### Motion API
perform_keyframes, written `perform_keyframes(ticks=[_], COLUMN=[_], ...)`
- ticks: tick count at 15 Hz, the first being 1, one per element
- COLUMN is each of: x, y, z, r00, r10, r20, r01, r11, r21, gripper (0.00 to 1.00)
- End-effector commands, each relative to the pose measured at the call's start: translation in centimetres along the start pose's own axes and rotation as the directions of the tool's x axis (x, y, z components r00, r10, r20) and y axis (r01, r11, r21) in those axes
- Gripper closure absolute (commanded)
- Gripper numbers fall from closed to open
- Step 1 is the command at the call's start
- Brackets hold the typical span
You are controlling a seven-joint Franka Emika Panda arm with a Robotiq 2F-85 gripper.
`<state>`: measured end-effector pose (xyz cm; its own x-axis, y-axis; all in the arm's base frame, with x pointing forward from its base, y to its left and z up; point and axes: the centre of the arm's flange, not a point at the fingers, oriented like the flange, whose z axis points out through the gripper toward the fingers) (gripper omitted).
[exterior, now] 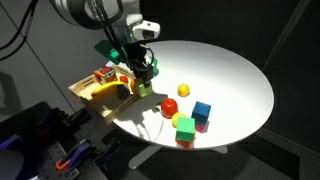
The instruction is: Put the strawberry in the box, then stack the light green toy block on the grey toy block in the box
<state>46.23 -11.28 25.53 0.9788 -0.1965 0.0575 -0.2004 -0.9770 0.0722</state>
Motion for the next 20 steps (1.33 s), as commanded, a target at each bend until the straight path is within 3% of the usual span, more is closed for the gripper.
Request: perform_keyframes(ticks=[1,7,20], x=[-1.4,-3.1,-4.0], y=[-1.8,-4.7,-9.9], z=[-1.4,-1.5,-1.6], r00=[0.993,0.975,0.949], r10=[-0.115,-0.220,-0.315], r20=[0.015,0.013,-0.027], r01=[0.115,0.220,0.315], r11=[0.993,0.975,0.949], r21=[0.014,0.012,0.024], gripper=[0.71,0.71,0.71])
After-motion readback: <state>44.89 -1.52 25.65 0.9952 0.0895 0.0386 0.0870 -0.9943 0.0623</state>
